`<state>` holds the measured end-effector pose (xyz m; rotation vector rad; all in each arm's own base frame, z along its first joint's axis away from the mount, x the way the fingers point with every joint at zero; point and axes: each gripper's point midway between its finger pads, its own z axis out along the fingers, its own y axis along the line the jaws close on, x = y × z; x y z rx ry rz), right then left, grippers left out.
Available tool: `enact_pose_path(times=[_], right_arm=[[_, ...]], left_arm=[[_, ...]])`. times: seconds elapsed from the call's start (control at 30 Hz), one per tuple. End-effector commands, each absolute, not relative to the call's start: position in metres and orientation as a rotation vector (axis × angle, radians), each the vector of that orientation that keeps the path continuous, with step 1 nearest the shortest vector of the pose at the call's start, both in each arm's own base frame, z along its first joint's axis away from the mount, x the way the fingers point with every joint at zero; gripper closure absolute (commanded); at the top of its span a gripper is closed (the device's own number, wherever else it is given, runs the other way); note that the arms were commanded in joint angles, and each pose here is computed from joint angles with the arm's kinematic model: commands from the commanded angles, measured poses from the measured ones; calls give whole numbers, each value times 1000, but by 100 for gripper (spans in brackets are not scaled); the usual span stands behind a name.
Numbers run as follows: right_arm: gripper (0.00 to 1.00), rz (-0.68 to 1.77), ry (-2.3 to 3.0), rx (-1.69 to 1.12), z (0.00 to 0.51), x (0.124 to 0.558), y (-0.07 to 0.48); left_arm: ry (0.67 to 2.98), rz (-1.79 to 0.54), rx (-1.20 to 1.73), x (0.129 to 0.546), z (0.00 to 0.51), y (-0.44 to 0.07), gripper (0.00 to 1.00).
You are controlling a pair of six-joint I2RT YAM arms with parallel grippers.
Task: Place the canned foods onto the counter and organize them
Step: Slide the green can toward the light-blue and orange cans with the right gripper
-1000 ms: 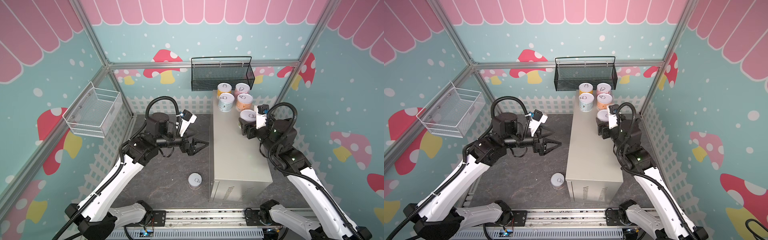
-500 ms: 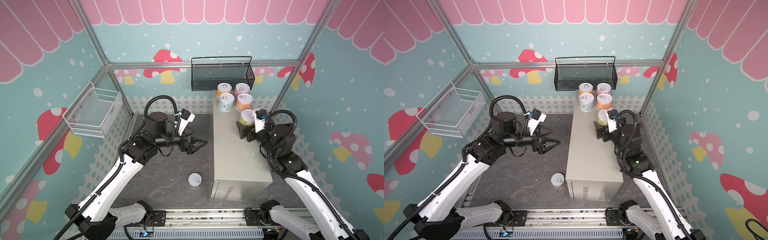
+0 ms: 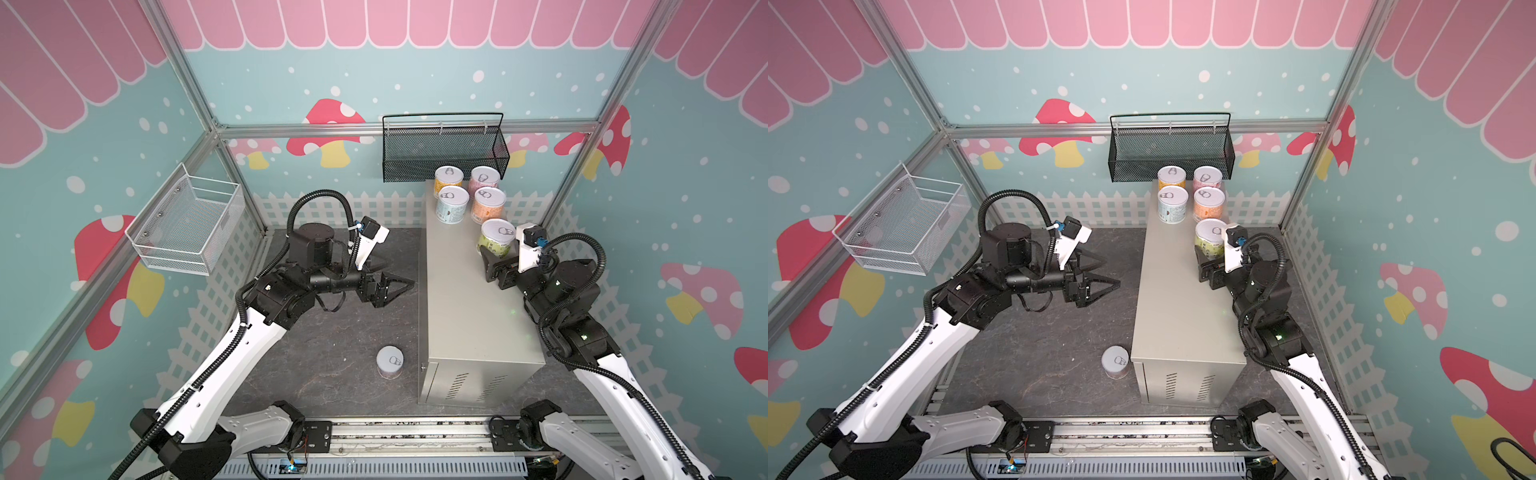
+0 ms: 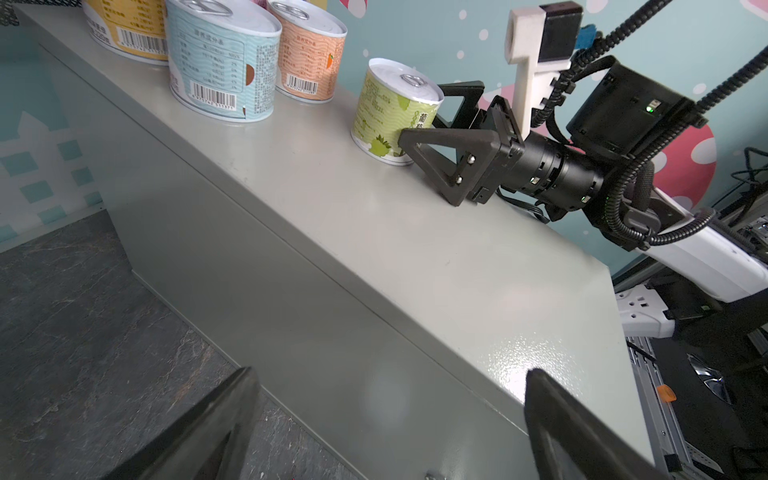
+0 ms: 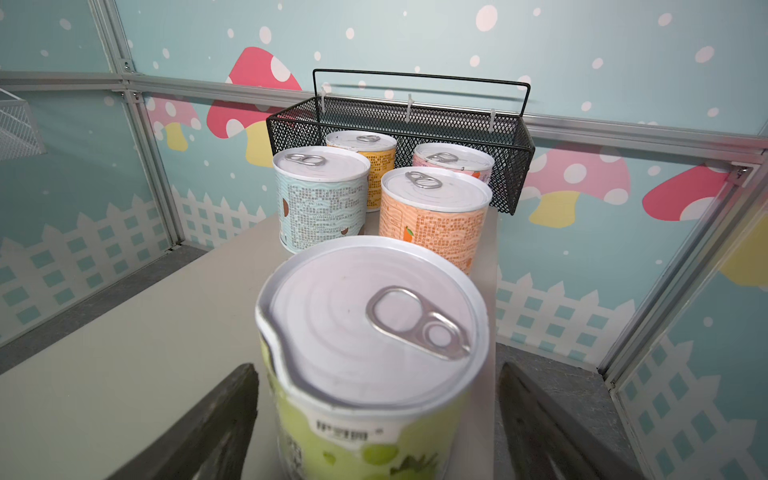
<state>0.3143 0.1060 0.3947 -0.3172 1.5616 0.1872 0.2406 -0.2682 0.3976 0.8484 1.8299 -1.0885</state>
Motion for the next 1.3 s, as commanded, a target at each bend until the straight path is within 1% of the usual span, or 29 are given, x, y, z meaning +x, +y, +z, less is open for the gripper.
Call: enact_pose_path(times=[0.0,0.13,0.33,0.43,0.67,0.8,0.97,1.27], right_arm=[[11,166,1620,-317,373,320,103],[15,179,1609,-322,370,323,105],[20,174,1604,-332,365,325,106],[21,157,1608,-330,363,326,103],[23,148,1601,-342,361,330,100],[23,165,1600,-367,360,335,104],[24,188,1596,-387,360,340,109],[25,201,1616,-413,354,348,114]], left_arm=[[1812,-1100,870,241,396,-271,1],[1812,-1096,879,240,395,-269,1],[1820,-1114,961,233,396,-281,1],[1855,-1078,1017,231,394,-292,1],[1847,-833,1077,239,394,-314,1],[1831,-742,1090,246,400,-323,1],[1803,-719,1098,248,407,-326,1],[1806,-725,1115,248,398,-329,1]])
